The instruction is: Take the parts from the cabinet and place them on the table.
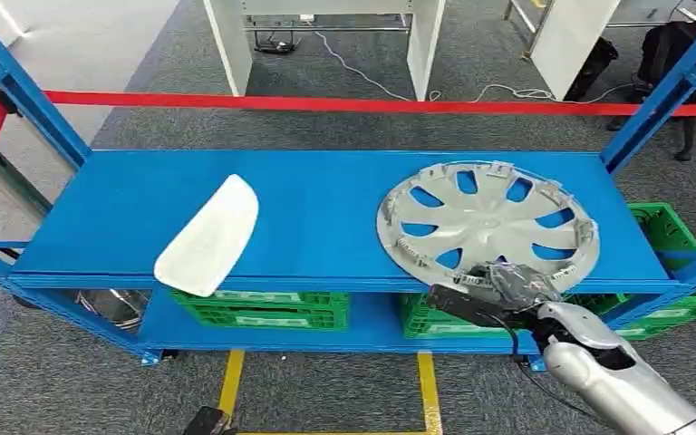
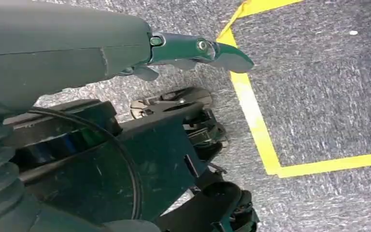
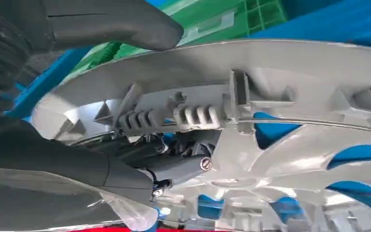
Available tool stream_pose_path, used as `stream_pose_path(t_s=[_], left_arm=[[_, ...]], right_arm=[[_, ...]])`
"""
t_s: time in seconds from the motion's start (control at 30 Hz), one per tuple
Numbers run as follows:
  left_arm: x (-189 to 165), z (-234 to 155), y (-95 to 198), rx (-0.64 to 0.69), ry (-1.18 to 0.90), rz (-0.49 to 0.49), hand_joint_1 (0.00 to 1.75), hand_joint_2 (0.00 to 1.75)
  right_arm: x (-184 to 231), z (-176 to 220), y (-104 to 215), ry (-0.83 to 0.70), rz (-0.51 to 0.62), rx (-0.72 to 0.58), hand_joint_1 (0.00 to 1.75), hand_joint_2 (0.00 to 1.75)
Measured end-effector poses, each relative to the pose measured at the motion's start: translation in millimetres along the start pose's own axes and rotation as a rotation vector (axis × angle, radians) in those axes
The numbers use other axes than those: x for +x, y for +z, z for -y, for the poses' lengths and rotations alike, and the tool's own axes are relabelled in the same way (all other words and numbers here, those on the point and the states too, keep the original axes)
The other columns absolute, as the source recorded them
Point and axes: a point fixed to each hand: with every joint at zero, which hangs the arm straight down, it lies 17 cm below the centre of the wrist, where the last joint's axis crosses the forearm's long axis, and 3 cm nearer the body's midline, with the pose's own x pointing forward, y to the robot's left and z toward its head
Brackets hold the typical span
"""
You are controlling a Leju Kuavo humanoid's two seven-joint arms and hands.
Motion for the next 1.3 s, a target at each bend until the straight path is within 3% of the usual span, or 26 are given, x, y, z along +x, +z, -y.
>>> stream_pose_path(t_s=[0.03,0.07,0.17,0.2,0.33,0.5,0.63,0.8,1.17,1.3], left_arm=[[0,0,0,-0.001,0.008,-0.003,0.0,1.75],[-1,-1,0,0.002,0.018,-0.008,0.0,0.0],[0,-2,1,0.006,0.093,0.0,0.0,0.0],[1,-3,1,0.006,0.127,0.009,0.0,1.75],[0,-7,3,0.014,0.183,0.023,0.0,1.75],[-4,-12,4,0.034,0.231,0.019,0.0,1.75],[-6,-14,5,0.042,0.246,0.018,0.0,1.75],[-5,-17,6,0.051,0.256,0.04,0.0,1.75],[-2,-22,7,0.075,0.296,0.063,0.0,1.75],[5,-24,7,0.08,0.311,0.1,0.0,1.75]], right_arm=[[1,2,-1,0.013,0.003,-0.012,1.75,1.75],[2,3,-1,0.026,0.005,-0.022,1.75,1.75],[7,4,4,0.087,0.015,-0.072,1.75,1.75],[13,6,7,0.109,0.028,-0.097,1.75,1.75],[36,12,22,0.163,0.076,-0.167,1.75,1.75],[88,34,51,0.258,0.194,-0.351,1.75,1.75],[116,41,69,0.264,0.254,-0.424,1.75,1.75],[156,64,106,0.287,0.366,-0.606,1.75,1.75],[191,73,144,0.236,0.465,-0.708,1.75,1.75],[212,89,174,0.062,0.597,-0.802,1.75,1.75]])
